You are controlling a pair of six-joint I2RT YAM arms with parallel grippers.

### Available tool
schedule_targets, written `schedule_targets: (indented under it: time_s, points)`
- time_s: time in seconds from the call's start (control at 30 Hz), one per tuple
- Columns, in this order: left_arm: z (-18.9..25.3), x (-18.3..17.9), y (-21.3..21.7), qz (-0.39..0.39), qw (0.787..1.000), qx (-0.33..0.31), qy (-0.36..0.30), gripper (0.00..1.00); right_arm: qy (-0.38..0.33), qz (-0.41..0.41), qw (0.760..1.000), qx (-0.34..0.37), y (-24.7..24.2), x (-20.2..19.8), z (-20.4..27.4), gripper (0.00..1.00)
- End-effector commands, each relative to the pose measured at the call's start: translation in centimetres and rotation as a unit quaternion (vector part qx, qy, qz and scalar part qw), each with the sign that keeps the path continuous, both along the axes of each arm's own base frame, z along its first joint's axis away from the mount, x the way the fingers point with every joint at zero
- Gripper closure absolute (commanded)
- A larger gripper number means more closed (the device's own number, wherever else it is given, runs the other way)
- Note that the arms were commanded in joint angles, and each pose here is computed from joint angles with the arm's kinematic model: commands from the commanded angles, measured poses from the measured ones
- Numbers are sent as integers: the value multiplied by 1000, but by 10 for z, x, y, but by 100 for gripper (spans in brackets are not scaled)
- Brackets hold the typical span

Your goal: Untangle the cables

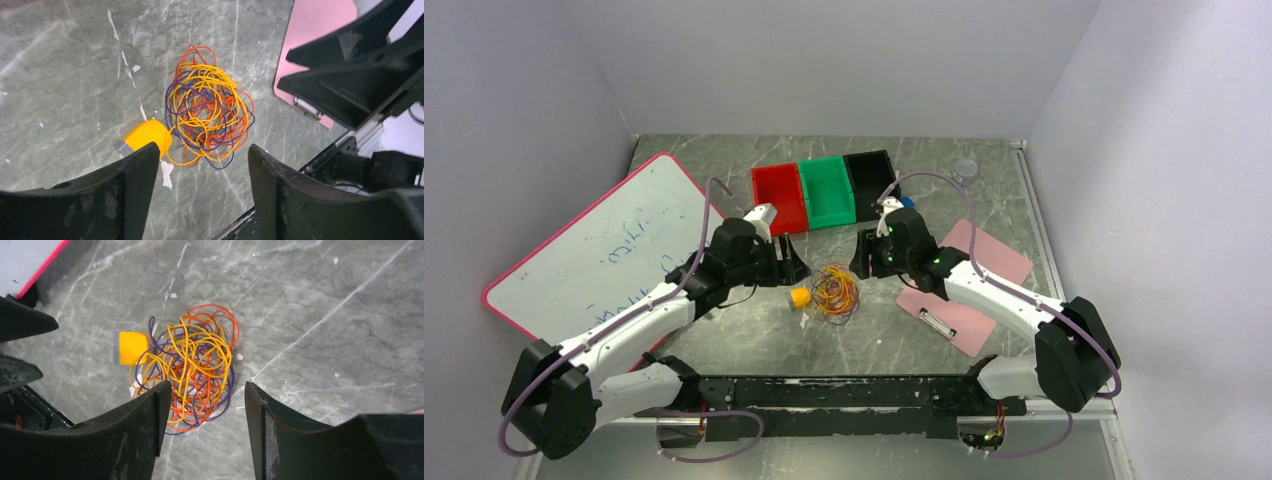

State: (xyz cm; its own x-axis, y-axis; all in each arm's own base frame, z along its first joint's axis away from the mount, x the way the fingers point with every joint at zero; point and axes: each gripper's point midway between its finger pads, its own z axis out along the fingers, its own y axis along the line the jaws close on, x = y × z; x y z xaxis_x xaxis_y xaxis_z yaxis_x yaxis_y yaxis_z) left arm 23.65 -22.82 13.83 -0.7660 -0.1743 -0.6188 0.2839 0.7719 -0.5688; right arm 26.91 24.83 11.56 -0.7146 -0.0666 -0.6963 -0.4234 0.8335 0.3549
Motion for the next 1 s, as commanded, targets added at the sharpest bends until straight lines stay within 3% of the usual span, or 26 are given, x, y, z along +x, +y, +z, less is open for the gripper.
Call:
schedule_targets:
  time_s: [0.0,0.1,0.2,0.37,0.43,0.6,0.7,0.8,0.97]
  points:
    - [10,21,-12,55,998,-33,2,33,18,-22,1000,6,-4,-5,-16,42]
    - [5,26,-20,78,996,-45,29,36,23,-62,998,14,-9,-5,-20,42]
    - [1,28,-31,95,992,-61,49,46,27,-79,996,30,-10,-7,-22,44]
    - [-3,28,-42,128,987,-68,65,47,25,-95,995,32,-13,-9,-23,45]
    - [1,31,-38,142,986,-70,56,44,22,-100,994,30,-16,-10,-22,45]
    - [32,48,-1,227,973,-46,-7,24,10,-106,994,21,-22,-9,-17,45]
    - [55,55,22,271,960,-48,-55,5,6,-107,994,16,-24,-8,-17,45]
    - [62,58,42,313,946,-53,-65,8,4,-109,994,14,-25,-7,-16,45]
    - [73,51,28,233,968,-61,-65,14,5,-113,993,17,-26,-9,-20,45]
